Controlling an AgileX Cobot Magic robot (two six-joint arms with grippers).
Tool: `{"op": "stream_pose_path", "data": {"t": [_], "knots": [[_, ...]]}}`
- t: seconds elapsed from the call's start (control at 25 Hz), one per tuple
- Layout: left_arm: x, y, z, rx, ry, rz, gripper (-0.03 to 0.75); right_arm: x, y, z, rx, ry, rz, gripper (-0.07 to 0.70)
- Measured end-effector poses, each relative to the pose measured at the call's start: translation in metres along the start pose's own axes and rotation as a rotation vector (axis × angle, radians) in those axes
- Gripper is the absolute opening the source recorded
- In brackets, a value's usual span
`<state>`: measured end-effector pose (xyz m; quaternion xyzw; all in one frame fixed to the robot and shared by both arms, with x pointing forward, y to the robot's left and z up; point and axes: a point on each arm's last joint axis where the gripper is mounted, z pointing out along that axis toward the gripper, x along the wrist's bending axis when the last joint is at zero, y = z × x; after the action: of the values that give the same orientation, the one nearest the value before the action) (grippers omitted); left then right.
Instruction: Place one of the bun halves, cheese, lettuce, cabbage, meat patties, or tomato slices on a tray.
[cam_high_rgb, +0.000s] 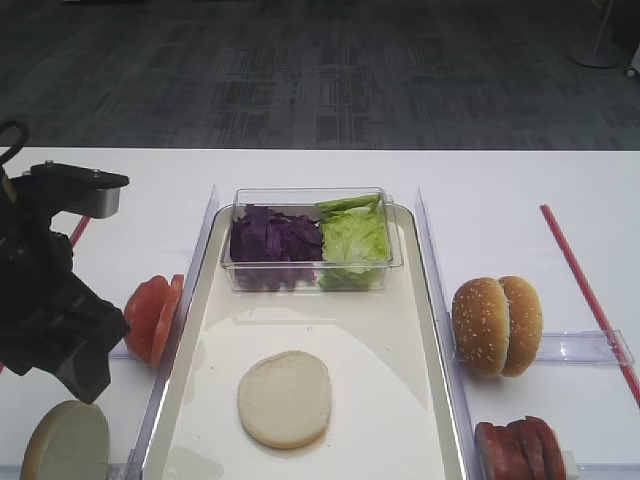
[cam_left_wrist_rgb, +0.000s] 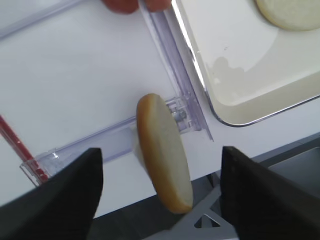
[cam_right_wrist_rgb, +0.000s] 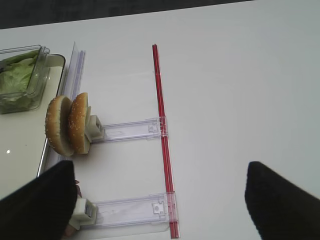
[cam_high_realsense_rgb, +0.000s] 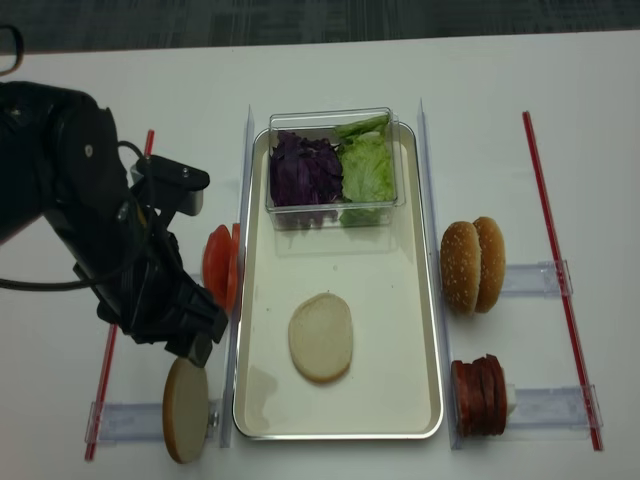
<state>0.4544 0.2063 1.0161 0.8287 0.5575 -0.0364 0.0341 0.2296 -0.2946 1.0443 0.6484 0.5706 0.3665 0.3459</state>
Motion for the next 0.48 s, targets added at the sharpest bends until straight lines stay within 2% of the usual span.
{"op": "stream_pose_path", "data": {"t": [0.48], "knots": [[0.006,-0.011,-0.018,-0.057,0.083,0.020,0.470,0.000,0.000,0.000,0.000,0.000,0.000,0.692]]}}
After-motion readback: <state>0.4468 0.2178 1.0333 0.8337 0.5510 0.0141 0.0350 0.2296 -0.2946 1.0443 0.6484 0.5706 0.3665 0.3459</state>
